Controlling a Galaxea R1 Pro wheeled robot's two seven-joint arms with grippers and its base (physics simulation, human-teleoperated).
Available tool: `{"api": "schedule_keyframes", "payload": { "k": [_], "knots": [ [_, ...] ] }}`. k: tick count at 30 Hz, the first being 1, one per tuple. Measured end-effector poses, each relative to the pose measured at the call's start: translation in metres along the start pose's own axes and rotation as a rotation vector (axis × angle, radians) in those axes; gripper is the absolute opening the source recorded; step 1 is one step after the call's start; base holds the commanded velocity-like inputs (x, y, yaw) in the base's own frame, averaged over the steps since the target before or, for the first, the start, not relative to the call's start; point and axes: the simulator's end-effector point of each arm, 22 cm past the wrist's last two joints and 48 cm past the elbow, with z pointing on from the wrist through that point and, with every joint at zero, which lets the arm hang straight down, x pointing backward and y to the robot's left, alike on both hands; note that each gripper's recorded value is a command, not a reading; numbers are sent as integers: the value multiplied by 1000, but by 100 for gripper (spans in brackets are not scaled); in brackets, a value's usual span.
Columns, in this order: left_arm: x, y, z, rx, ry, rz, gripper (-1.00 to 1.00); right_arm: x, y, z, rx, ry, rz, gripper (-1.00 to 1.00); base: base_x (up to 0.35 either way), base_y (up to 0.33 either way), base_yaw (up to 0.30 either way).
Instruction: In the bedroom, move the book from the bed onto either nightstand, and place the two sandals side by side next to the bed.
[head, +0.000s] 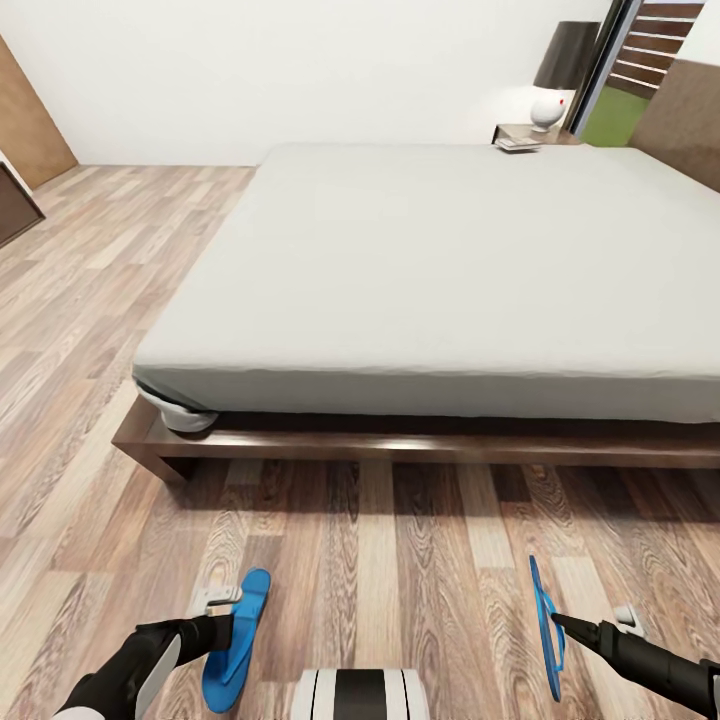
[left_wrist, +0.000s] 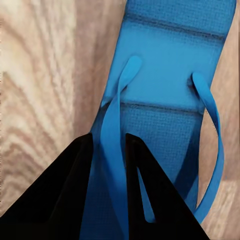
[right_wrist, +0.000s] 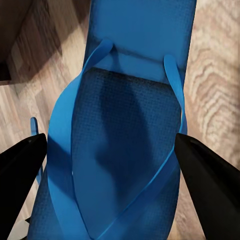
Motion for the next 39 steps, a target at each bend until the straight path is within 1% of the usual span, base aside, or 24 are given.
{"api": "schedule_keyframes", "payload": {
  "k": [8,21,39],
  "knots": [
    [-6,0,-2,0,-14,5,-100,0,0,0,0,0,0,-100,33,0,0],
    [-7,0,-2,0,-15,4,-100,0,0,0,0,0,0,-100,270,0,0],
    [-7,0,-1,0,-14,4,-100,0,0,0,0,0,0,-100,7,0,0]
  ]
}}
